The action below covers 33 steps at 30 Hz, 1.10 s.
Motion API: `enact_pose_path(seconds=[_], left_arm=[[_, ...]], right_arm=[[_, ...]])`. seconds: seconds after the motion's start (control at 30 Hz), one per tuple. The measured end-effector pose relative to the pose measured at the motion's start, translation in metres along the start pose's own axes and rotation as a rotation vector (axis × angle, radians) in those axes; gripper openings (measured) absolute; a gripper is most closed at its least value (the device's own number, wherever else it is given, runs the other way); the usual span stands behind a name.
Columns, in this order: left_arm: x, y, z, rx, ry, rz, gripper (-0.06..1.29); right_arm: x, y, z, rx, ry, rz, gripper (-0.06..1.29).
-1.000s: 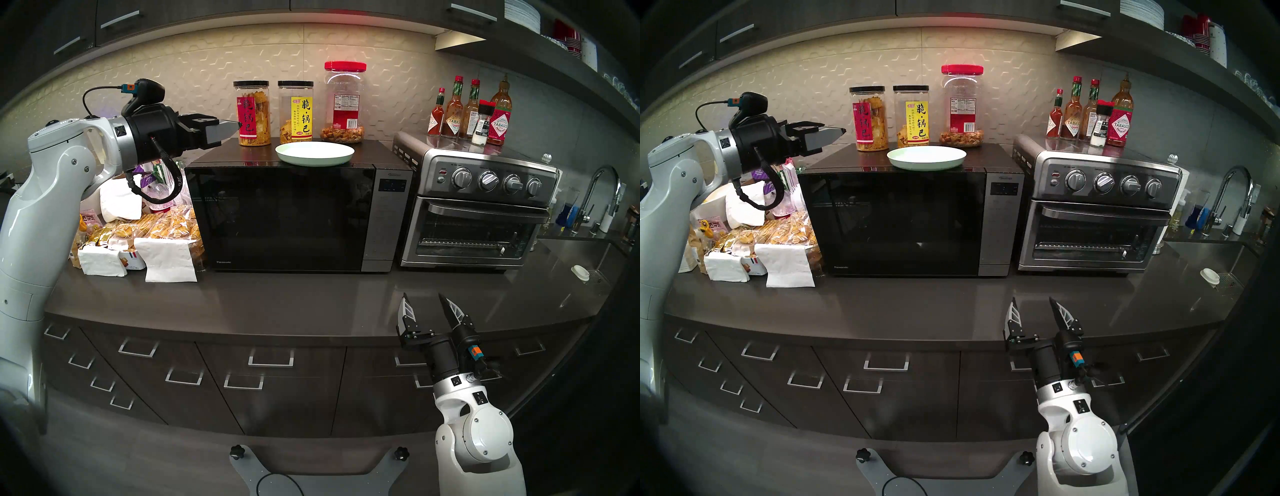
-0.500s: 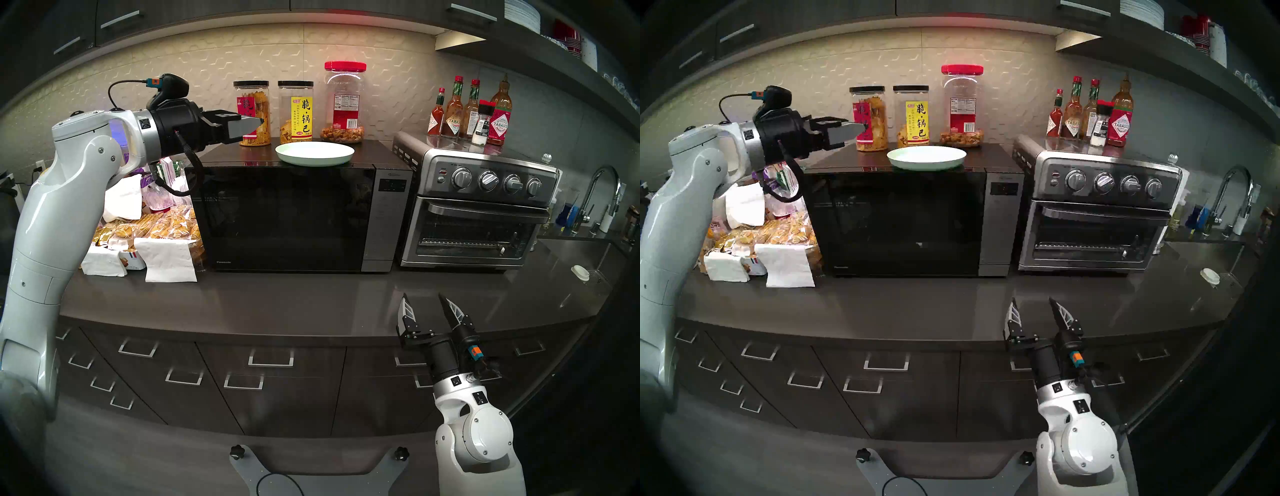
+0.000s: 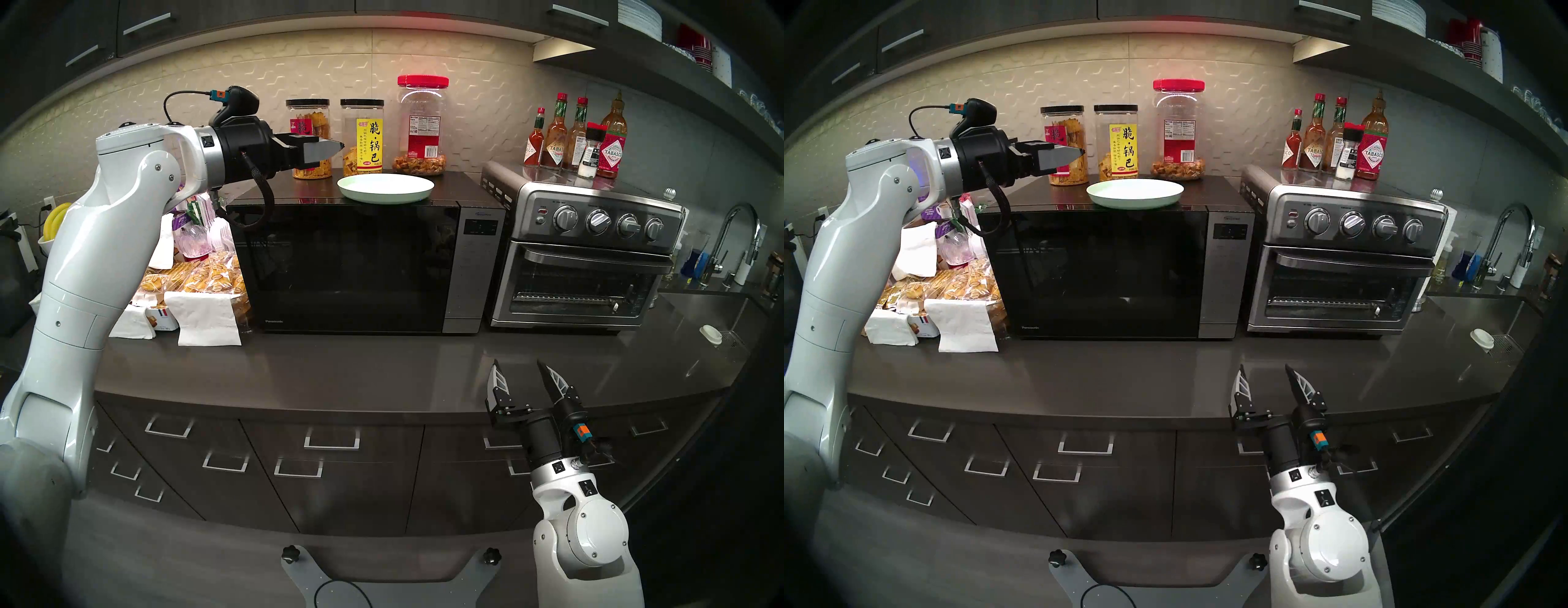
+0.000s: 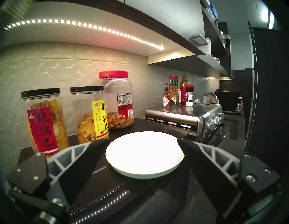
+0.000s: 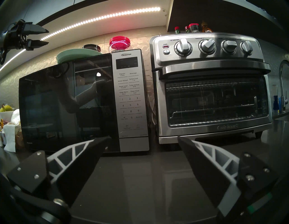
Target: Open the microwave, put the plate inside, and close the door
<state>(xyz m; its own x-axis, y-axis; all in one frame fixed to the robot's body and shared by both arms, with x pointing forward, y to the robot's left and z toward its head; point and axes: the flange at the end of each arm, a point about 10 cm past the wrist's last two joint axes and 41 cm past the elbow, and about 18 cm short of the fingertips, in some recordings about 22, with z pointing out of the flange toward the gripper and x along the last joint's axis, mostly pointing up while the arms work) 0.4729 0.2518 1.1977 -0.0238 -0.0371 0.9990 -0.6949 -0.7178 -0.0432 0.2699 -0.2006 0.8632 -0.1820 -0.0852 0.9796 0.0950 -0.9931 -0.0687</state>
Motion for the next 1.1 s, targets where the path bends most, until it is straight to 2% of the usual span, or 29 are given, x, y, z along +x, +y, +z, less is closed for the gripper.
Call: enact_pose_path(seconds=[0.43, 0.83, 1.1], left_arm=[[0.013, -0.006, 0.017, -0.037, -0.053, 0.004, 1.23], [0.011, -0.01, 0.039, -0.09, -0.15, 0.029, 1.23], [0.012, -0.017, 0.049, -0.123, -0.184, 0.062, 1.23]], right_arm=[[0.0, 0.0, 0.0, 0.0, -0.001, 0.0, 1.24], [0.0, 0.0, 0.0, 0.0, -0.001, 0.0, 1.24], [0.0, 0.0, 0.0, 0.0, -0.001, 0.0, 1.24]])
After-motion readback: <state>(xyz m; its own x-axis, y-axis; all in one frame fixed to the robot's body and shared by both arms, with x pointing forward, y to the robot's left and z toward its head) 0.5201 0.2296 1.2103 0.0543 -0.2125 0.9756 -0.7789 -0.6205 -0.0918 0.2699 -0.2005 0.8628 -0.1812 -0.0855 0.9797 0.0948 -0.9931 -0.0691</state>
